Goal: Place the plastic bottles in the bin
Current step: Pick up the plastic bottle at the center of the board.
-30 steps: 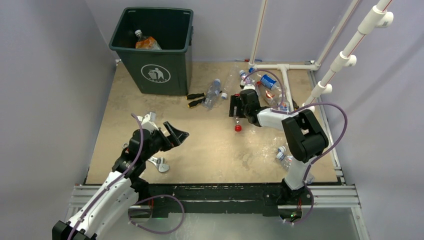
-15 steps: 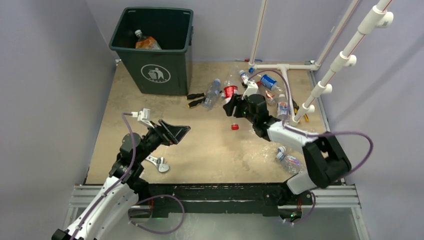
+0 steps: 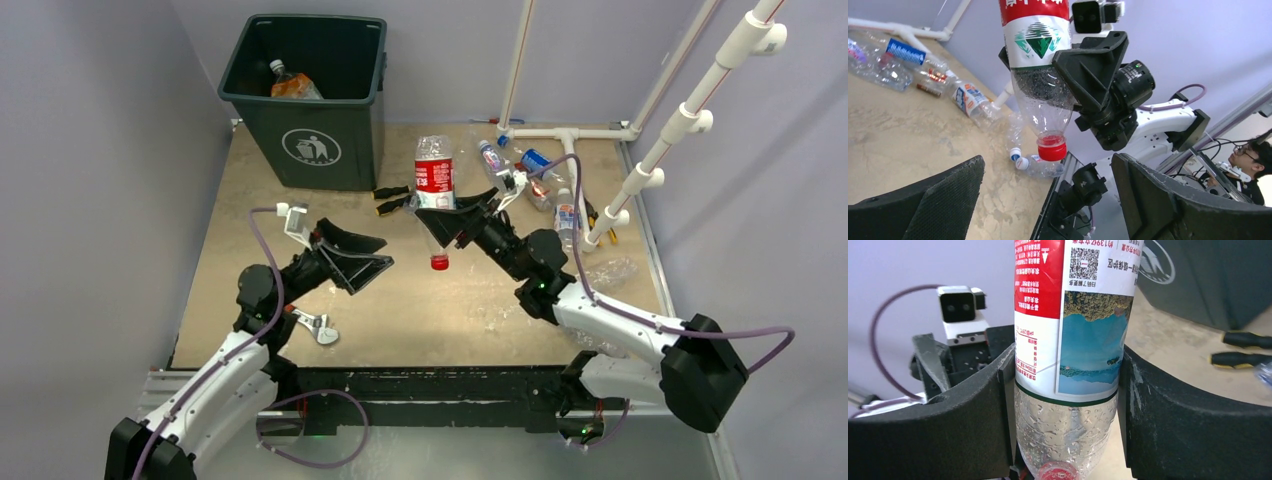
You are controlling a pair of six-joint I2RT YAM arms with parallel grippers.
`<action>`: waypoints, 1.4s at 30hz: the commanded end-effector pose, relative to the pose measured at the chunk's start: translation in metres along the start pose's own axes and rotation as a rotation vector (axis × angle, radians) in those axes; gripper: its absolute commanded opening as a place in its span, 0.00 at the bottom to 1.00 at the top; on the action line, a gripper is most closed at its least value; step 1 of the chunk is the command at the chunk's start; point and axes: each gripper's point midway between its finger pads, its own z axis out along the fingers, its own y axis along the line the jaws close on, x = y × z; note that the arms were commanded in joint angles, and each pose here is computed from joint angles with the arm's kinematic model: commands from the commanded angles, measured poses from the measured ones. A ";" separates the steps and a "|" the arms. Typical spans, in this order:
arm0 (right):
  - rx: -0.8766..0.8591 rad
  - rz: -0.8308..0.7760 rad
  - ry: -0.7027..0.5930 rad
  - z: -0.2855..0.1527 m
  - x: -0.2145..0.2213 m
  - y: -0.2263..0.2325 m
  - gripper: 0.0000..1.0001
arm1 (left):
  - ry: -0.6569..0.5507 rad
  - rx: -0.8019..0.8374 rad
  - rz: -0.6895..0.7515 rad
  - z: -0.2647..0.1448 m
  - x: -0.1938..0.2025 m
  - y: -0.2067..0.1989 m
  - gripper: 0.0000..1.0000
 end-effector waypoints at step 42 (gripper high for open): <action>-0.550 0.366 -0.137 0.018 -0.025 0.137 0.59 | 0.039 0.335 0.050 0.016 0.009 -0.077 0.66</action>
